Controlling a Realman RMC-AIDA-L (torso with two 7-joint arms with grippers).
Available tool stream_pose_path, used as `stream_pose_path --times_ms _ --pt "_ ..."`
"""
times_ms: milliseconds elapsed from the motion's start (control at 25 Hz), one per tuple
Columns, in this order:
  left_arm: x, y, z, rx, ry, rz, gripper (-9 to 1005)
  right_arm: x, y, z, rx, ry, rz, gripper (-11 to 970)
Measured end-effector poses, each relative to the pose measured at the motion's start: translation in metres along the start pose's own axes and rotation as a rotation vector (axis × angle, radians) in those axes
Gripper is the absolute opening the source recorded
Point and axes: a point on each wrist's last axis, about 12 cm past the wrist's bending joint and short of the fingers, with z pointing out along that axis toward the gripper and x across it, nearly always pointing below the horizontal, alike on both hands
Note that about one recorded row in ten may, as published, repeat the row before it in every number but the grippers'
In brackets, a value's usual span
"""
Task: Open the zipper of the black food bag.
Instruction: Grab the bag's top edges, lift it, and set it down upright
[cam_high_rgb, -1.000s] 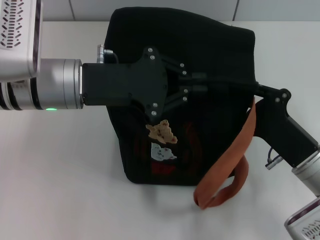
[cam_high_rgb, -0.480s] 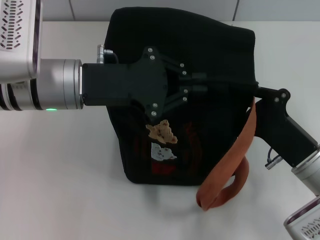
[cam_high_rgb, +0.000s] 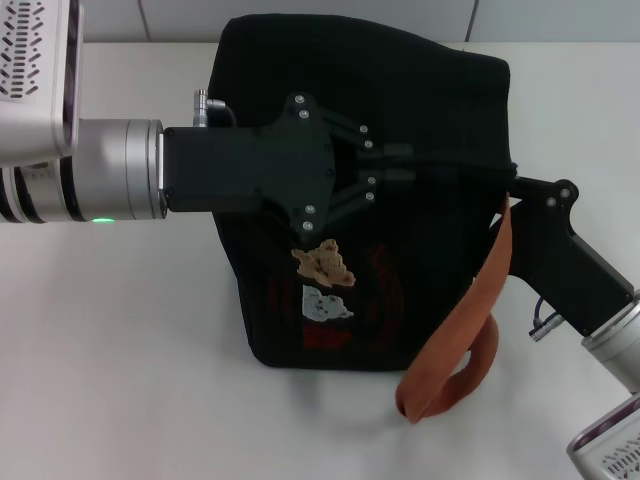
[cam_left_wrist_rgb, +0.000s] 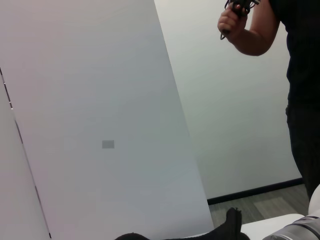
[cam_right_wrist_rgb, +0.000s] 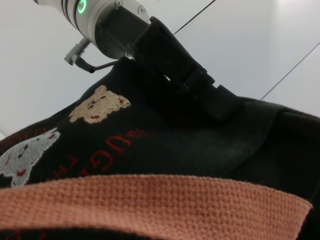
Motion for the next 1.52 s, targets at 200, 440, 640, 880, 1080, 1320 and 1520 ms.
stream_pose_path --times_ms 200,440,640,880,1080,1320,1520 --pt "0.0 0.0 0.0 0.0 -0.001 0.001 101 0.0 0.0 0.0 -0.001 0.0 0.0 14" --pt "0.0 -0.001 0.0 0.0 -0.005 0.0 101 0.0 0.0 -0.001 -0.001 0.001 0.001 21" --pt "-0.001 -0.001 -0.002 -0.017 -0.026 0.004 101 0.0 0.0 0.0 0.0 0.0 0.0 27" --pt "0.001 -0.001 -0.005 -0.044 -0.05 0.007 100 0.001 0.0 0.0 -0.004 0.005 0.0 34" --pt "0.0 0.0 -0.007 -0.051 -0.056 0.007 100 0.002 0.001 0.0 -0.012 0.016 0.005 40" --pt "-0.001 0.0 -0.012 -0.082 -0.081 0.016 100 0.004 0.001 0.0 -0.017 0.026 0.006 47" --pt "0.0 -0.002 -0.019 -0.124 -0.104 0.024 100 0.005 0.002 -0.001 -0.025 0.037 0.011 53"
